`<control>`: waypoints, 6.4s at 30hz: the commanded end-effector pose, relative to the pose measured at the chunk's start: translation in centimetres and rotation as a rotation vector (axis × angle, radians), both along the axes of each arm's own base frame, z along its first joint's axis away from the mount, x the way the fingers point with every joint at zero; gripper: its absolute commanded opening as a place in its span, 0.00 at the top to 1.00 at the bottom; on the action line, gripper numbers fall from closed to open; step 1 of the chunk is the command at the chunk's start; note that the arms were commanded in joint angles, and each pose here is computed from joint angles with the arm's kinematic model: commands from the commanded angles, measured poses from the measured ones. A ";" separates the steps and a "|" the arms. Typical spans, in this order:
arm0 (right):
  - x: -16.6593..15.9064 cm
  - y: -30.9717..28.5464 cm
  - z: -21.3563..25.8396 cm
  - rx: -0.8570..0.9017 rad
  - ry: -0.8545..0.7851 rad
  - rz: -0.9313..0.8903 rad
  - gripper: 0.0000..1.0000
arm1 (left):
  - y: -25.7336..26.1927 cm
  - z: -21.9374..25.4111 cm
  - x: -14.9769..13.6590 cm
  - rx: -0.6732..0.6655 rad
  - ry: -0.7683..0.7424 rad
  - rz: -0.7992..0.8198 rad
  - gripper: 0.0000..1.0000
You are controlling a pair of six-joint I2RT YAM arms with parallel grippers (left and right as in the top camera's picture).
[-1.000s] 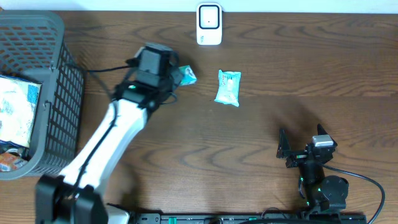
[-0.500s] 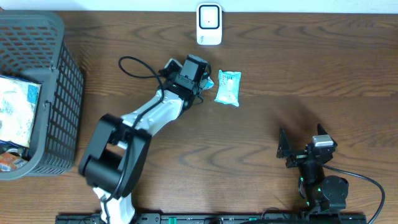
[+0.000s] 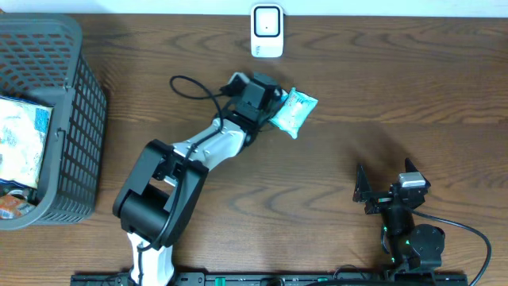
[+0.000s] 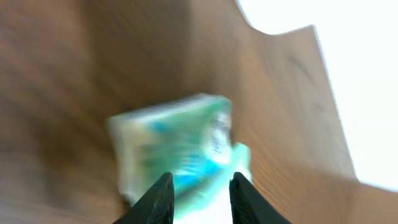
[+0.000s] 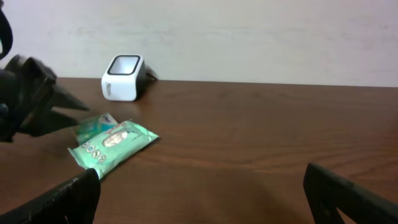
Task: Scan the item barcode
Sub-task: 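Carry the tissue pack toward the scanner beside the wipes pack, then lower the tissue pack onto the table left of the wipes and release, then push the tissue pack with the left gripper toward the wipes pack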
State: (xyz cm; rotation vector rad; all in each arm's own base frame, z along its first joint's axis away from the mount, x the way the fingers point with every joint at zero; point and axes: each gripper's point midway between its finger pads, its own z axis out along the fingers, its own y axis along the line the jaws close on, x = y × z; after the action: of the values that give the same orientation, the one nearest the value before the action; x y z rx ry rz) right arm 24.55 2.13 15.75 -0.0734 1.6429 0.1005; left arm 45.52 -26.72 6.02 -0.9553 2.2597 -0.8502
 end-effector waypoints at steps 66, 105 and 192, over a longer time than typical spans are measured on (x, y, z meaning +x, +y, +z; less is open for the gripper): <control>-0.1 0.3 0.0 0.007 0.001 0.014 0.01 | -3.0 -0.4 -4.6 0.436 -0.170 -0.689 0.72; -0.1 0.3 0.0 0.007 0.001 0.014 0.01 | 5.6 -3.1 2.3 0.666 -0.213 -0.532 0.29; -0.1 0.3 0.0 0.007 0.001 0.014 0.01 | 1.9 -3.2 -3.8 0.546 -0.047 -0.606 0.93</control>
State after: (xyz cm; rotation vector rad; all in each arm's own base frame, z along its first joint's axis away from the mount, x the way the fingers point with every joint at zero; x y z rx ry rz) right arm 24.55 2.15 15.78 -0.0740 1.6422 0.1011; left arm 42.18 -24.57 4.90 0.0103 2.5350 -0.4699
